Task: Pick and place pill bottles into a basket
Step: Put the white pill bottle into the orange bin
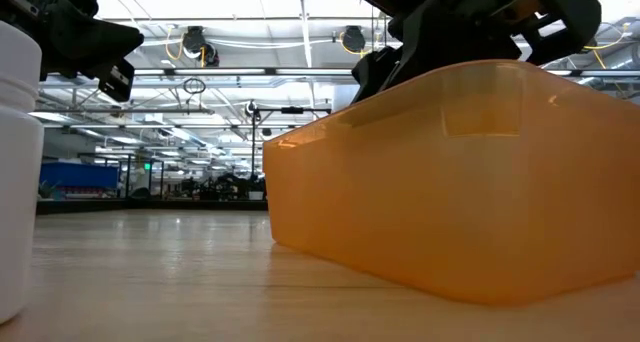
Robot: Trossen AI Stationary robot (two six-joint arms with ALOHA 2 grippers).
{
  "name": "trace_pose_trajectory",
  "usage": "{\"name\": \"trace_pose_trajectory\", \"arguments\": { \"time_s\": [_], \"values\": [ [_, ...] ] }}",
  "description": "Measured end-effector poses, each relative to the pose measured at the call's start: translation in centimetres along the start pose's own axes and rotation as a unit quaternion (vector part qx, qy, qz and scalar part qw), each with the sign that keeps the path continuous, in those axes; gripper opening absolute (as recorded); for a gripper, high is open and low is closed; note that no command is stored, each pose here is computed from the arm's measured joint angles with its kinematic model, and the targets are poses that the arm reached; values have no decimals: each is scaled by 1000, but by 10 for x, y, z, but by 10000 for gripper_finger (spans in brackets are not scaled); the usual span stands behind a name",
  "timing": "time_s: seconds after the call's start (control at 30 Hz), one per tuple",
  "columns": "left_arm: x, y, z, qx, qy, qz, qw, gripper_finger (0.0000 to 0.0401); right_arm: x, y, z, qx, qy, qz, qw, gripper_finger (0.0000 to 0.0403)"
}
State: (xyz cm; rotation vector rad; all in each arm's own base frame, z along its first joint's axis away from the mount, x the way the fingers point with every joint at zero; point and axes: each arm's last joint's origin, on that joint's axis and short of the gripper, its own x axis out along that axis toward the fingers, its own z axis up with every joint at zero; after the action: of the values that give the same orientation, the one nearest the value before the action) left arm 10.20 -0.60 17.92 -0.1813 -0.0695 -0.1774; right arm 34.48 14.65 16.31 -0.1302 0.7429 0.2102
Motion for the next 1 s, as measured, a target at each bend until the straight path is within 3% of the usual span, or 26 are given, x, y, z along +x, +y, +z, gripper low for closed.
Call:
{"name": "trace_pose_trajectory", "arguments": {
  "time_s": [0.33,0.53,0.67,1.0],
  "values": [
    [0,0,0,0,0,0,1000,33,0,-1,3,-12,-14,-26,999,267],
    [0,0,0,0,0,0,1000,33,-7,5,10,-42,-42,-22,998,285],
    [0,0,0,0,0,0,1000,33,-23,12,15,-53,-49,-36,997,285],
    [0,0,0,0,0,0,1000,33,-96,47,23,-36,-95,3,995,279]
  ]
}}
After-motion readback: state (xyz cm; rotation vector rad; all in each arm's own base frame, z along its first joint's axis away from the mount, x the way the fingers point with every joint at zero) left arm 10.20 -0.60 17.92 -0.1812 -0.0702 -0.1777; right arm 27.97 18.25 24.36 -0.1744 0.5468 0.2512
